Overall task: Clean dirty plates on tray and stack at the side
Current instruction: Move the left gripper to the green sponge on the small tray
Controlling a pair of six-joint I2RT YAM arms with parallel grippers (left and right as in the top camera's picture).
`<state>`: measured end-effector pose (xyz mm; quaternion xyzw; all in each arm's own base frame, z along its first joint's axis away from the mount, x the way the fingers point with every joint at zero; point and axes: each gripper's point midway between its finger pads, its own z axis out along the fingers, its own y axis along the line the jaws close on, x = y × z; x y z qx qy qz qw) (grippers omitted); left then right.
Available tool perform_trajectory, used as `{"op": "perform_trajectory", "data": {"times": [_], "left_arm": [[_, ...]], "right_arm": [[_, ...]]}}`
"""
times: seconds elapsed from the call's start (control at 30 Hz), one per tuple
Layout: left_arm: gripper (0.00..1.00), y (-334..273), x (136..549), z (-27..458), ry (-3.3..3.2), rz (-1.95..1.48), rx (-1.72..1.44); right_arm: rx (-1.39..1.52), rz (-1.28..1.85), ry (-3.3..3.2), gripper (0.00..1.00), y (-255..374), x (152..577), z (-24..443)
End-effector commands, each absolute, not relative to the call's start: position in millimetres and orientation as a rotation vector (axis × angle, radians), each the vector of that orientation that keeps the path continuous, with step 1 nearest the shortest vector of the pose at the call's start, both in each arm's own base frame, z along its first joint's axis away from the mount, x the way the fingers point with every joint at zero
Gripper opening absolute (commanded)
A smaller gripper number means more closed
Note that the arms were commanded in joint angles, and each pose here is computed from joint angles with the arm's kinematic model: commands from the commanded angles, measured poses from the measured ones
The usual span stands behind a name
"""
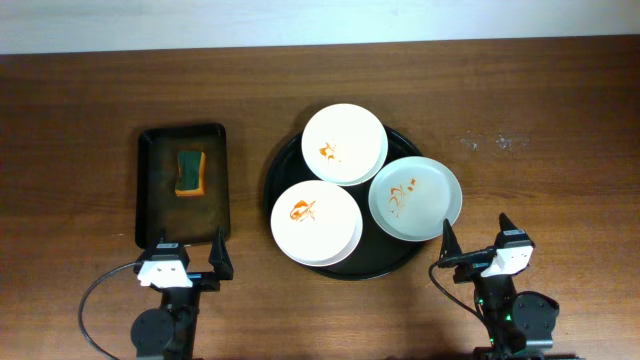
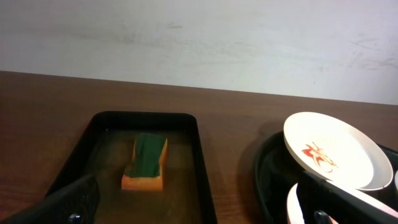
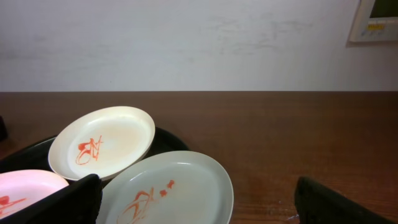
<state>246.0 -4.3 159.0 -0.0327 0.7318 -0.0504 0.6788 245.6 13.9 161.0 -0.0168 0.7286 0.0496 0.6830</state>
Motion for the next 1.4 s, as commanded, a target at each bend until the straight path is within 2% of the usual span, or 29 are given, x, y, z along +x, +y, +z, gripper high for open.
{"op": "perform_trajectory", "data": {"times": [0.0,1.37], "left_arm": [[0.99,-3.8,245.9,156.9,1.648,-0.101,-0.065],[0.99,-3.2,246.2,159.4,1.638,-0.099,-0.068]], "right_arm": [[-0.042,0.109,1.637,0.99,14.6,245.4,158.8],[-0.031,0.167,1.634,0.99,20.0,245.1,160.1]]}}
